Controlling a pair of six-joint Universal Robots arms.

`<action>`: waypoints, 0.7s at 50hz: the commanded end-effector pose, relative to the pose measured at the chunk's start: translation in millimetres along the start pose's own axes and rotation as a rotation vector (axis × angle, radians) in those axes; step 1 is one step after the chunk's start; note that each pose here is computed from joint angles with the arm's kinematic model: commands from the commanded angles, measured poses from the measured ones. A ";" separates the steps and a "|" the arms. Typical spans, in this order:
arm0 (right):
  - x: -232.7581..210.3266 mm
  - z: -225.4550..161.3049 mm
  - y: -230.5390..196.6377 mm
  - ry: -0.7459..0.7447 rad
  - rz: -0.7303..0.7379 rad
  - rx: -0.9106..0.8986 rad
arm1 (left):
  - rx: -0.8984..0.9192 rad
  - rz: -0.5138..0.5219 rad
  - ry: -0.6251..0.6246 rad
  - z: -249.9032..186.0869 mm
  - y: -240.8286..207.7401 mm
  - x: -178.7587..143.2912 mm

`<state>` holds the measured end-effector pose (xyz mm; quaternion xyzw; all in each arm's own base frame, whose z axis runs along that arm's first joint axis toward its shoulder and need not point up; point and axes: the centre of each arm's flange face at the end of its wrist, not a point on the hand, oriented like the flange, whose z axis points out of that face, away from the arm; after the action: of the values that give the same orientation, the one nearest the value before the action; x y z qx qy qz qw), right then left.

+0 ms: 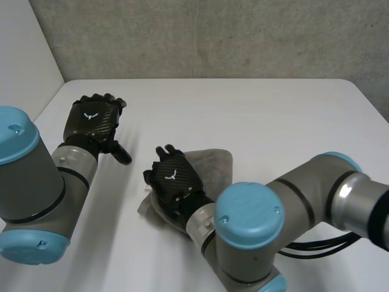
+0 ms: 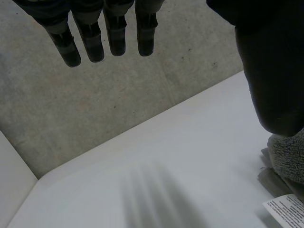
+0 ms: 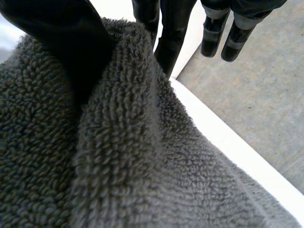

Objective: Fold the towel.

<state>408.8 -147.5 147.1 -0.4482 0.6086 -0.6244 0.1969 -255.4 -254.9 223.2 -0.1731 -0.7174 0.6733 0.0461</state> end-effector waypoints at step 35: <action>64.0 -58.4 -30.4 -0.019 0.216 -0.204 | 0.053 -0.006 -0.034 2.7 -18.0 -12.5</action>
<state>352.7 -147.0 189.1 -0.4381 0.7035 -0.5196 0.2077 -245.2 -263.6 241.1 -0.1551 -0.7030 0.6931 0.0367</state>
